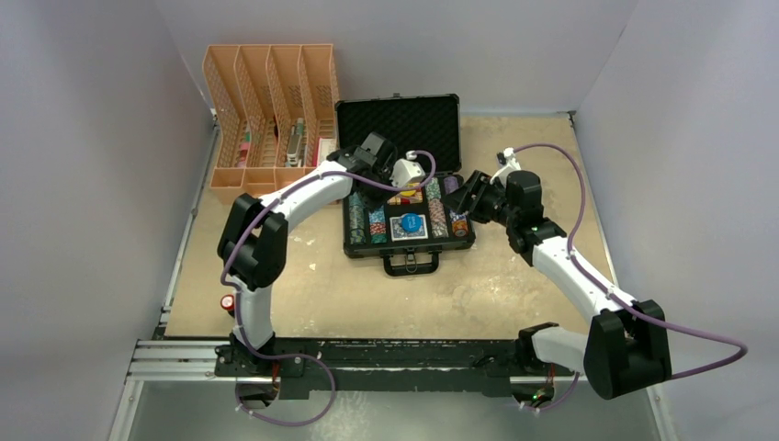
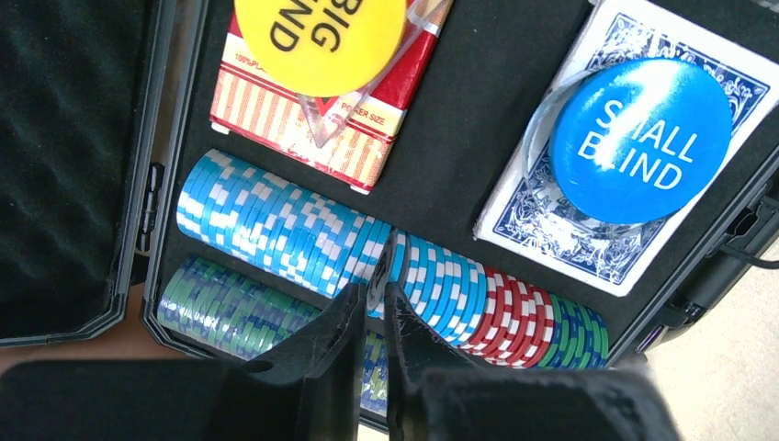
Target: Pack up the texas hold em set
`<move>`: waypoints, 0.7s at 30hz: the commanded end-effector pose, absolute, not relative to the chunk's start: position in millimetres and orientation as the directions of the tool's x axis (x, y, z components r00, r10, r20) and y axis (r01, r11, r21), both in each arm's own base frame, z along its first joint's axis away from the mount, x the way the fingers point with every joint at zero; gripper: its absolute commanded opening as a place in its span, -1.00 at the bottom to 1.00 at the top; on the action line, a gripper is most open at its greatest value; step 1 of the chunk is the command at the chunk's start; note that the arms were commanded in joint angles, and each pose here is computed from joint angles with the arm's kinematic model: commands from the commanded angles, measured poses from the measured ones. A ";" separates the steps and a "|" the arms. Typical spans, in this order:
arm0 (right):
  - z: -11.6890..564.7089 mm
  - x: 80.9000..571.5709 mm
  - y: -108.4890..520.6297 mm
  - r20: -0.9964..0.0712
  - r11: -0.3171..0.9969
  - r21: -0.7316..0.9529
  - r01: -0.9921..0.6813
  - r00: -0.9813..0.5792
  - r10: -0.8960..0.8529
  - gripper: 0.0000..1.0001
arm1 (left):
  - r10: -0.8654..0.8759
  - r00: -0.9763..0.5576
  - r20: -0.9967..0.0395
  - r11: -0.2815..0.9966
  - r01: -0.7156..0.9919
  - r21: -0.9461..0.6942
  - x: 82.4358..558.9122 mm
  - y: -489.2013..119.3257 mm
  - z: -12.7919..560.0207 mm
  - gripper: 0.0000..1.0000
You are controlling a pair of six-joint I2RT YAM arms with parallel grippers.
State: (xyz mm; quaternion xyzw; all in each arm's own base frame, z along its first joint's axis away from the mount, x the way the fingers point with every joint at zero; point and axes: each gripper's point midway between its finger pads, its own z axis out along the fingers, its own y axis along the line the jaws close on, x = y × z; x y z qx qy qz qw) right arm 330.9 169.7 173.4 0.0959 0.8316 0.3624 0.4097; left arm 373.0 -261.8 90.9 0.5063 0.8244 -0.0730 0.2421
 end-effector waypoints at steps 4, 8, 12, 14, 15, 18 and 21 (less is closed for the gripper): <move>213.8 352.1 151.9 -0.707 0.773 0.618 -0.145 -0.532 0.466 0.26 | 0.730 -0.359 -0.581 0.525 0.840 0.139 388.1 -271.3 135.1 -0.53; 231.4 370.1 142.7 -0.739 0.798 0.590 -0.123 -0.481 0.472 0.29 | 0.642 -0.367 -0.673 0.594 0.794 0.133 391.0 -269.6 172.8 -0.44; 240.4 402.5 137.5 -0.758 0.813 0.572 -0.107 -0.447 0.474 0.32 | 0.495 -0.382 -0.781 0.702 0.706 0.100 391.7 -262.7 213.2 -0.42; 236.3 424.7 132.3 -0.763 0.825 0.558 -0.092 -0.447 0.467 0.36 | 0.363 -0.388 -0.847 0.798 0.599 0.068 396.3 -253.8 236.2 -0.41; 235.7 435.5 128.9 -0.769 0.831 0.548 -0.091 -0.445 0.459 0.37 | 0.275 -0.390 -0.879 0.853 0.520 0.036 398.8 -245.9 247.6 -0.40; 231.5 468.7 115.9 -0.778 0.845 0.529 -0.080 -0.444 0.445 0.41 | 0.083 -0.347 -0.934 0.931 0.361 -0.051 388.1 -218.1 275.3 -0.36; 226.8 499.1 105.9 -0.805 0.869 0.484 -0.104 -0.443 0.396 0.48 | -0.048 -0.332 -0.942 0.956 0.257 -0.139 371.3 -196.2 279.8 -0.25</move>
